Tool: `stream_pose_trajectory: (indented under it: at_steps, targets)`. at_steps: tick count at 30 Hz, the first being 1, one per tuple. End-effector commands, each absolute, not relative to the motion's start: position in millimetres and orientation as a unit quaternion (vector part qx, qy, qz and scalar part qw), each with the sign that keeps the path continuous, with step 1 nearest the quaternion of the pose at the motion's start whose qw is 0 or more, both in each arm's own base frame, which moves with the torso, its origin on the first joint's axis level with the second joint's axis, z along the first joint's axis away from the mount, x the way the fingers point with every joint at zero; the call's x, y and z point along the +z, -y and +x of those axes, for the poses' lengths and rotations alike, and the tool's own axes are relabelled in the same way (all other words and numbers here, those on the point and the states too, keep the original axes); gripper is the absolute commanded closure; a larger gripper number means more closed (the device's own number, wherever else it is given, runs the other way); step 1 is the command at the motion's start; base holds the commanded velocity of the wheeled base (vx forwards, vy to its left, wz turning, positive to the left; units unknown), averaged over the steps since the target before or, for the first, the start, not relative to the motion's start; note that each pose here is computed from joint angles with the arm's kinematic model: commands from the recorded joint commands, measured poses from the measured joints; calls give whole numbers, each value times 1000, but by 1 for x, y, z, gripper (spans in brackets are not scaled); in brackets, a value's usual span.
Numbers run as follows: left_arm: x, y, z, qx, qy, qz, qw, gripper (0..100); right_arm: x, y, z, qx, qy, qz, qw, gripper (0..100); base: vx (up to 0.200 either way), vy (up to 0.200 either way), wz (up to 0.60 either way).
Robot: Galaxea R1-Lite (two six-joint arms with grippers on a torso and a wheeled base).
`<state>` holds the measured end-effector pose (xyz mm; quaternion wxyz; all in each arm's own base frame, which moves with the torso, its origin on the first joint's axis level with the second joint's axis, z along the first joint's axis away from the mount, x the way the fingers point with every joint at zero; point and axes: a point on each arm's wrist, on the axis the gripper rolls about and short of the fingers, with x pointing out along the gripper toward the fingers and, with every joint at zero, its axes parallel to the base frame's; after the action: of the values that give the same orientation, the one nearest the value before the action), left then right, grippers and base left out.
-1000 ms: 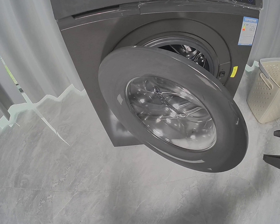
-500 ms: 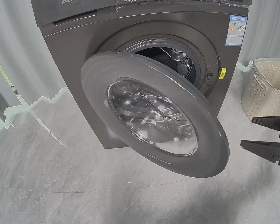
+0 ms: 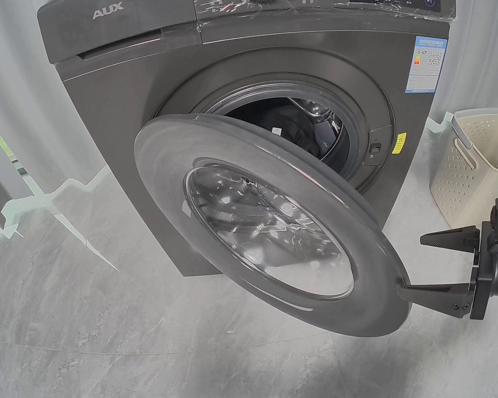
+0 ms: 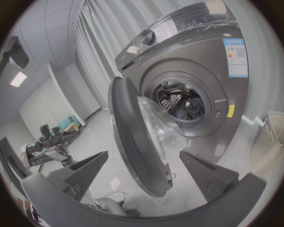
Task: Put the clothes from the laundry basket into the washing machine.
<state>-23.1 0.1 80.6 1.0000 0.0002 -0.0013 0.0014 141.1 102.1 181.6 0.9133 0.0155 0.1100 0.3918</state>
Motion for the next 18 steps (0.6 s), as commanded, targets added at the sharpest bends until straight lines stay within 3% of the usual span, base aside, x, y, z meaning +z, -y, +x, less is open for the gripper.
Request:
stream_pose_trajectory:
  at_steps: [1,4,7,11,18]
  targets:
    - [75,0,-23,1,-1,1,1000,0,174,-106,150,383,-131,13,914,0,0,0,0]
    - [75,0,-23,2,-1,1,1000,0,173,-102,168,312,-132,17,941,0,0,0,0]
    - [75,0,-23,2,-1,1,1000,0,179,-94,174,279,-101,24,955,0,0,0,0]
    - [75,0,-23,2,-1,1,1000,0,189,-62,190,194,-53,30,979,0,0,0,0]
    - [75,0,-23,2,-1,1,1000,0,184,-52,184,175,-56,21,983,0,0,0,0]
